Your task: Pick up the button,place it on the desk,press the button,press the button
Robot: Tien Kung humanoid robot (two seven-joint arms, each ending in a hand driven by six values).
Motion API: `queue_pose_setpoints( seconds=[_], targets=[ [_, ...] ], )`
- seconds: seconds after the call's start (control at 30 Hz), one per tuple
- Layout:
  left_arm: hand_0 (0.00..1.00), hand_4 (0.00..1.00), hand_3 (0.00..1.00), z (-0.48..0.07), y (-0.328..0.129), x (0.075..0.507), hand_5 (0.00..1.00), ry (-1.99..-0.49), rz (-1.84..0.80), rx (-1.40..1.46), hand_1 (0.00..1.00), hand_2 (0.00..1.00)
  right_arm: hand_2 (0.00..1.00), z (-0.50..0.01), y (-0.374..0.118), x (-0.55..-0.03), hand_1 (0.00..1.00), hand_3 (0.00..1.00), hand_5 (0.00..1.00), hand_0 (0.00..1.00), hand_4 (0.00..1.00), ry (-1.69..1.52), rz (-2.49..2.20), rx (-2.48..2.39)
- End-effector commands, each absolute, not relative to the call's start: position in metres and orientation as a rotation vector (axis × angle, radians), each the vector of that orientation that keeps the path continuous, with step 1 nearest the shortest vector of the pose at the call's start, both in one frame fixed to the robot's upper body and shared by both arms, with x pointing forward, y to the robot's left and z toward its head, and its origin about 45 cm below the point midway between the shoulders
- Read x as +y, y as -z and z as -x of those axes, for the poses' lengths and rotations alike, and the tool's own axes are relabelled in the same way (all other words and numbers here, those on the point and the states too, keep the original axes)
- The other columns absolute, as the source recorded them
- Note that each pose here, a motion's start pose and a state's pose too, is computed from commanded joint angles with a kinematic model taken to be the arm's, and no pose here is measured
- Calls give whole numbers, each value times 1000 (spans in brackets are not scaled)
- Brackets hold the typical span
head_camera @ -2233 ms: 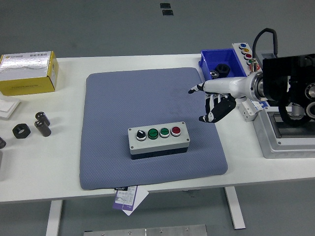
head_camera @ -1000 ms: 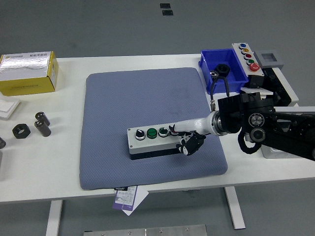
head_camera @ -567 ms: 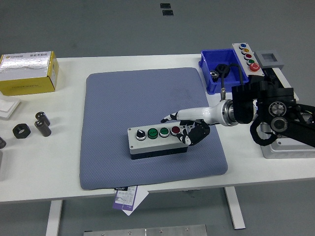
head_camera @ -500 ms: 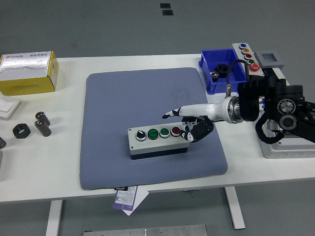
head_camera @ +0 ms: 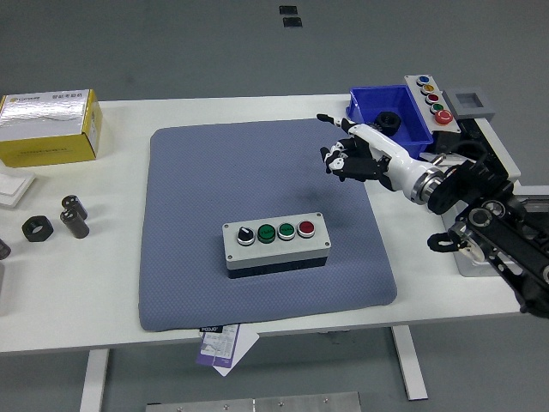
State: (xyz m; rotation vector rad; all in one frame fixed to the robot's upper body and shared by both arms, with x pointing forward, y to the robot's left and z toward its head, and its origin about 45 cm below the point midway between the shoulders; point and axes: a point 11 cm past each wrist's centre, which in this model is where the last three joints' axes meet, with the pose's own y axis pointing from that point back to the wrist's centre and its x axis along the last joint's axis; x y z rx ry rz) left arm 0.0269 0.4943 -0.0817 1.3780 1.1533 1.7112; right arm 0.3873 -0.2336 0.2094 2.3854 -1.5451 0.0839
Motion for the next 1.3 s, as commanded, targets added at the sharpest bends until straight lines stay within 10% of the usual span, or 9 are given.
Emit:
queue_pose_setpoints(
  seconds=[0.03,0.07,0.23,0.27,1.3],
  targets=[
    [711,682,603,-27,82,494,205,-1709,-1379,1153,693,602,554,-384,-198,-242,391,856,319,244,641,-53,-2361,-1622],
    [711,683,603,-27,82,494,206,-1709,-1379,1153,693,603,614,-380,-190,-250,590,704,403,468,706,-35,-2335,-1685],
    [711,683,603,-29,82,494,206,-1711,-1376,1148,693,603,614,-356,-160,-289,590,704,403,468,706,-7,-2190,-1983],
    [711,684,604,-29,82,494,207,-1712,-1375,1148,693,603,807,-352,-157,-294,795,805,822,872,923,-5,-2167,-2026],
    [711,690,609,-48,76,502,212,-1701,-1365,1063,693,604,767,-339,-178,-314,750,747,979,850,944,-37,-2197,-2331]
  ],
)
